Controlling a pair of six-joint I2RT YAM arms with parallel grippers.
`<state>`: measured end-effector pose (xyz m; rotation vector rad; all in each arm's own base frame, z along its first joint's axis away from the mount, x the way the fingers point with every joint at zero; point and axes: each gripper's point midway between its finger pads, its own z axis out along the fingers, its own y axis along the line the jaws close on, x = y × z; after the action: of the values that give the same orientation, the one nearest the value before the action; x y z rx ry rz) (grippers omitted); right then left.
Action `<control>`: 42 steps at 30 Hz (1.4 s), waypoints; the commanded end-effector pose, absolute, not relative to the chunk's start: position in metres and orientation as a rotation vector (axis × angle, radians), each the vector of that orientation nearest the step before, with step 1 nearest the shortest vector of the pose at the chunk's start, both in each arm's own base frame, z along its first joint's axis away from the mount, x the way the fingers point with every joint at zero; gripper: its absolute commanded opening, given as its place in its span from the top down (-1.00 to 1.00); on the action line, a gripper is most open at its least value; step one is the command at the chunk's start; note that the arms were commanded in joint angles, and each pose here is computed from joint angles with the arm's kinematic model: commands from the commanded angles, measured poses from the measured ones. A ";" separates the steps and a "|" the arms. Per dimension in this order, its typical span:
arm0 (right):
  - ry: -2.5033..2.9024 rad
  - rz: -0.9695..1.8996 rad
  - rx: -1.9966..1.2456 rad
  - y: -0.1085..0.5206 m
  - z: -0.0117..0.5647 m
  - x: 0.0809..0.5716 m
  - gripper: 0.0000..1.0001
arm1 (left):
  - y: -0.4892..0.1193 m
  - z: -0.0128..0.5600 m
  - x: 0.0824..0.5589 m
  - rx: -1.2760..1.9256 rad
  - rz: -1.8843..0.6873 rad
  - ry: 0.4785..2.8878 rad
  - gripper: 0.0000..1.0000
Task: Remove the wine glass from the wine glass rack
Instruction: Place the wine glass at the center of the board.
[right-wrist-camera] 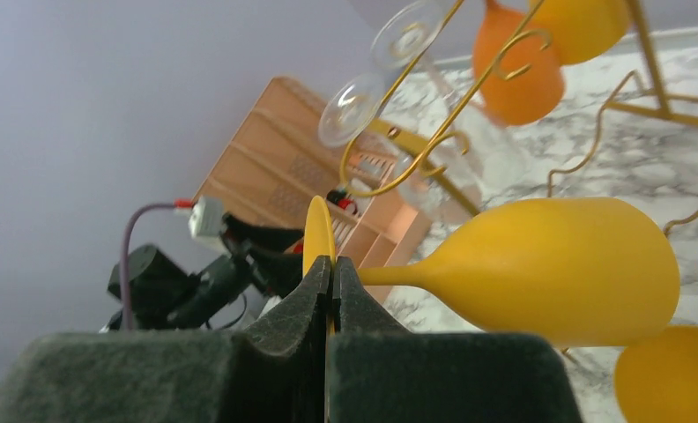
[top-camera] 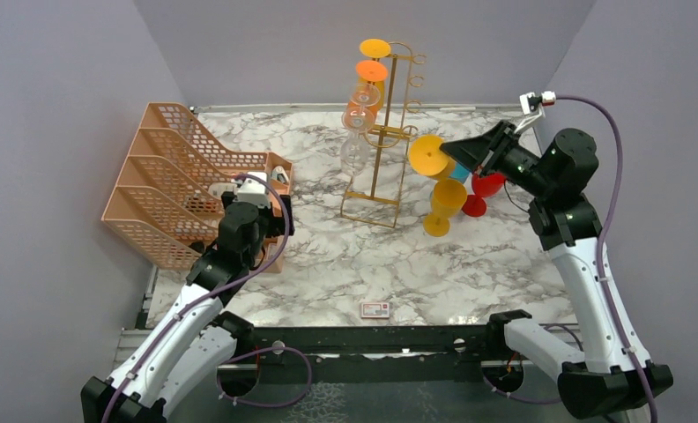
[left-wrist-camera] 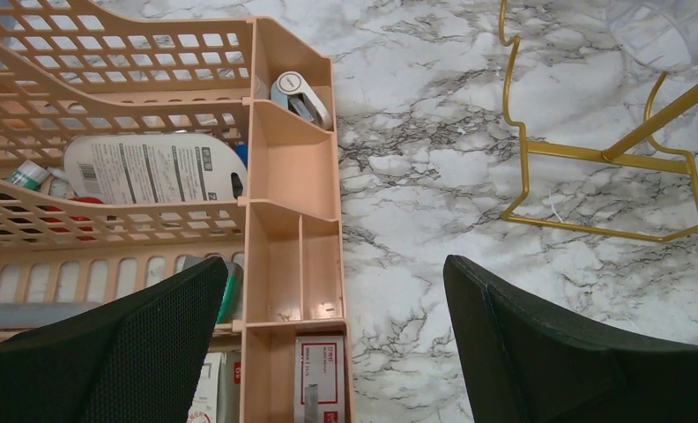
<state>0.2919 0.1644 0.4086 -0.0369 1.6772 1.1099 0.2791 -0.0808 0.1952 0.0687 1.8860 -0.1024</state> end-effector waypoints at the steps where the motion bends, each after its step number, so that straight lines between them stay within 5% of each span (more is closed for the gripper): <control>1: 1.714 1.300 -0.276 0.188 0.398 0.240 0.98 | -0.092 0.222 0.275 0.023 -0.235 1.829 -0.98; 10: 1.801 1.499 -0.458 0.200 0.343 0.192 0.98 | -0.157 0.250 0.230 -0.041 -0.861 1.742 -0.97; 17: 1.915 1.552 -0.490 0.212 0.294 0.183 0.98 | -0.203 0.251 0.193 -0.003 -1.320 1.729 -0.79; 33: 1.956 1.516 -0.554 0.245 0.250 0.188 0.98 | -0.277 0.255 0.139 0.243 -1.518 1.720 -0.66; 42: 1.909 1.544 -0.533 0.248 0.251 0.192 0.98 | -0.305 0.257 0.148 0.222 -1.555 1.689 -0.40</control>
<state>0.1863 0.2450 0.2457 -0.5333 1.9707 1.5455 0.1315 -0.2991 0.2170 0.2896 1.8606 -1.5257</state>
